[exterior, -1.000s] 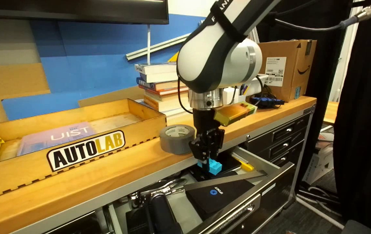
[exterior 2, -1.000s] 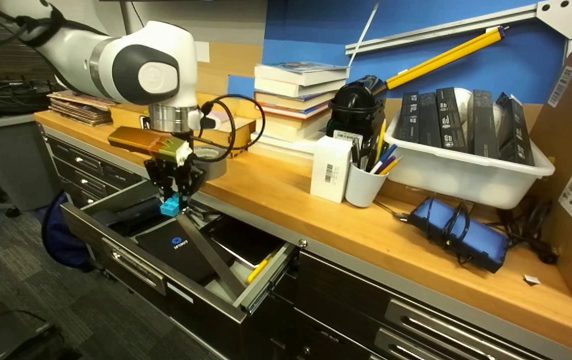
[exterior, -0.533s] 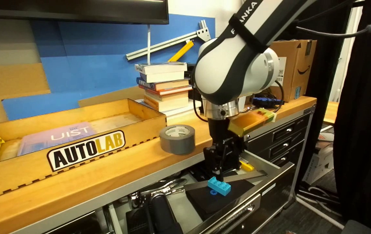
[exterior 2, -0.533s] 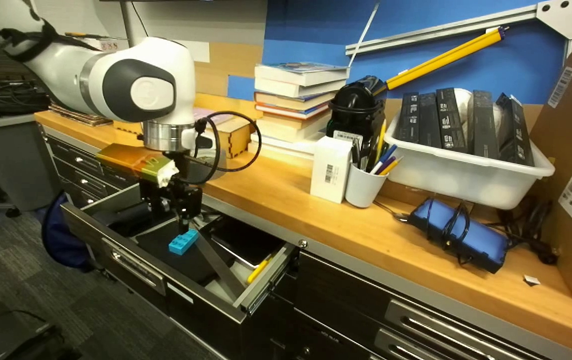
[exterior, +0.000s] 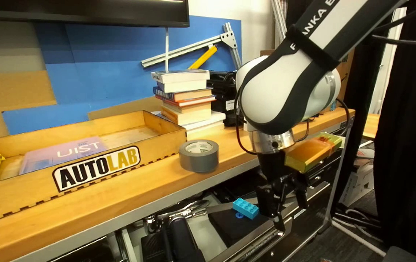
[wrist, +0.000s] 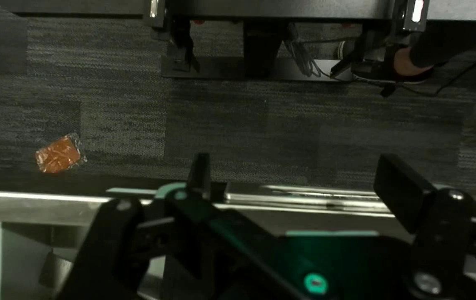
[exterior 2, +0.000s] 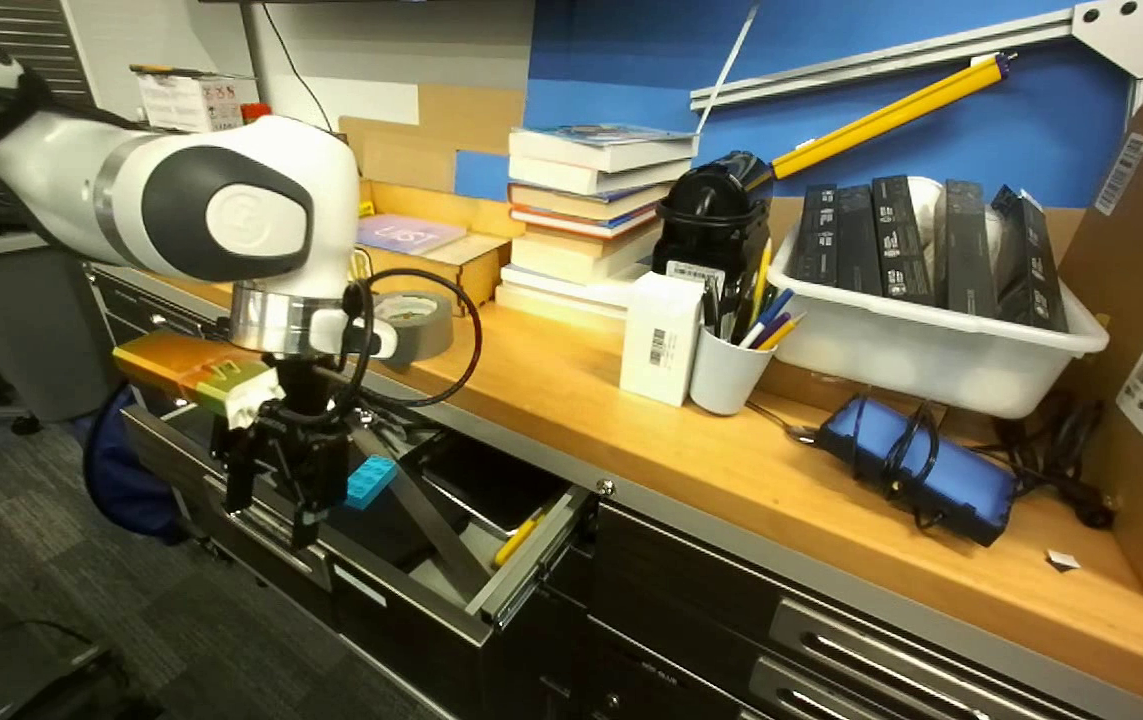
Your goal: Pick up the blue object from the counter and put it in the drawer and close it
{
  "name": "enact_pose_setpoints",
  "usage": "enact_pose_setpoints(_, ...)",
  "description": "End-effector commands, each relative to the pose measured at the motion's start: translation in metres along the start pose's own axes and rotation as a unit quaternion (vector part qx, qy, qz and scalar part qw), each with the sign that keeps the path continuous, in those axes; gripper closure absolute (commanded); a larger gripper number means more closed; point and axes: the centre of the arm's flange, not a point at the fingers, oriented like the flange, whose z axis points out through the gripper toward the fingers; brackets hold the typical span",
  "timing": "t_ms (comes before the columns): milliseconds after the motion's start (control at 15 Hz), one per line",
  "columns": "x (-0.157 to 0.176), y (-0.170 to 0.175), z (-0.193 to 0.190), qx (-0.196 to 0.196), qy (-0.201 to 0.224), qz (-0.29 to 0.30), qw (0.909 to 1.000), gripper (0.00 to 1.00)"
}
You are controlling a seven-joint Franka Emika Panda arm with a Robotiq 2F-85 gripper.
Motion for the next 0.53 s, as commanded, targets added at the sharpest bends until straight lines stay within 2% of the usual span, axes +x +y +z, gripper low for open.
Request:
enact_pose_setpoints(0,0.012,0.011,0.021,0.013,-0.016,-0.019,0.9996,0.00)
enact_pose_setpoints(200,0.031,0.013,0.051,0.029,-0.027,-0.062,0.9973,0.00)
enact_pose_setpoints(400,0.041,0.011,0.083,0.047,-0.030,-0.077,0.9955,0.00)
enact_pose_setpoints(467,0.043,0.011,0.079,0.046,-0.029,-0.073,0.9958,0.00)
